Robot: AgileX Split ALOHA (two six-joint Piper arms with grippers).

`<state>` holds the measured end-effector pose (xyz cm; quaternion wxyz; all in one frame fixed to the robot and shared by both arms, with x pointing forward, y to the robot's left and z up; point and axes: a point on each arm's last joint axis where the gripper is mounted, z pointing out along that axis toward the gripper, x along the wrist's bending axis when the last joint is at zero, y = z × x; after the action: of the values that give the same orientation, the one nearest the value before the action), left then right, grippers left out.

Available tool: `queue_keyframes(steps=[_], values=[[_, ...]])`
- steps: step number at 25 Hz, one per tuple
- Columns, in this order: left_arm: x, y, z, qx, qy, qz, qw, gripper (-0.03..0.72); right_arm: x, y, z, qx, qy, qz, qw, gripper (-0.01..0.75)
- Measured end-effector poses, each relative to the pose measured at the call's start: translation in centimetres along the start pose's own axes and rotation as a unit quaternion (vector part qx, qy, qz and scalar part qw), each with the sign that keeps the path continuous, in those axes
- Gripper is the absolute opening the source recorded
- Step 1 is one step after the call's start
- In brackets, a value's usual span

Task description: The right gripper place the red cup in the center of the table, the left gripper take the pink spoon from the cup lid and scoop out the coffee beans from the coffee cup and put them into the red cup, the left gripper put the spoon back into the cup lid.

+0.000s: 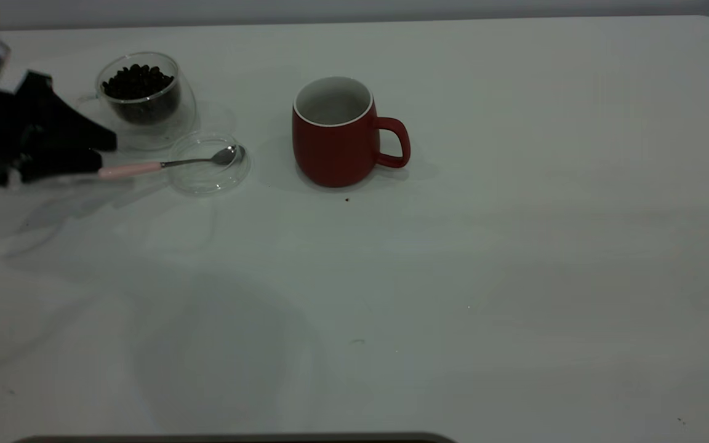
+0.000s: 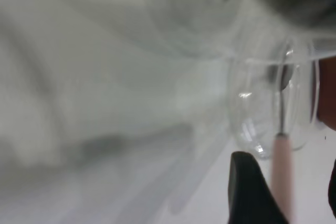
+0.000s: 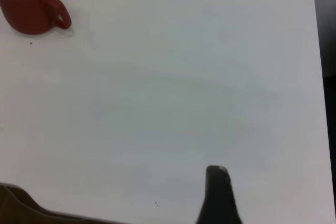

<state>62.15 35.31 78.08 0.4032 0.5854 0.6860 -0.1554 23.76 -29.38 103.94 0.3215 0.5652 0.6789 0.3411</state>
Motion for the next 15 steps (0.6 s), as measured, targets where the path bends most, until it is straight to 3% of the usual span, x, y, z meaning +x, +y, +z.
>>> queue_keyframes(steps=[9,15], values=[[-7.2,2.6,-7.4,0.036,0.111,0.026,0.993,0.424,0.0,0.0,0.0,0.000,0.000,0.000,1.000,0.590],[-12.7,1.0,-11.4,0.117,0.254,0.000,0.960,0.424,0.0,0.0,0.0,0.000,0.000,0.000,1.000,0.590]])
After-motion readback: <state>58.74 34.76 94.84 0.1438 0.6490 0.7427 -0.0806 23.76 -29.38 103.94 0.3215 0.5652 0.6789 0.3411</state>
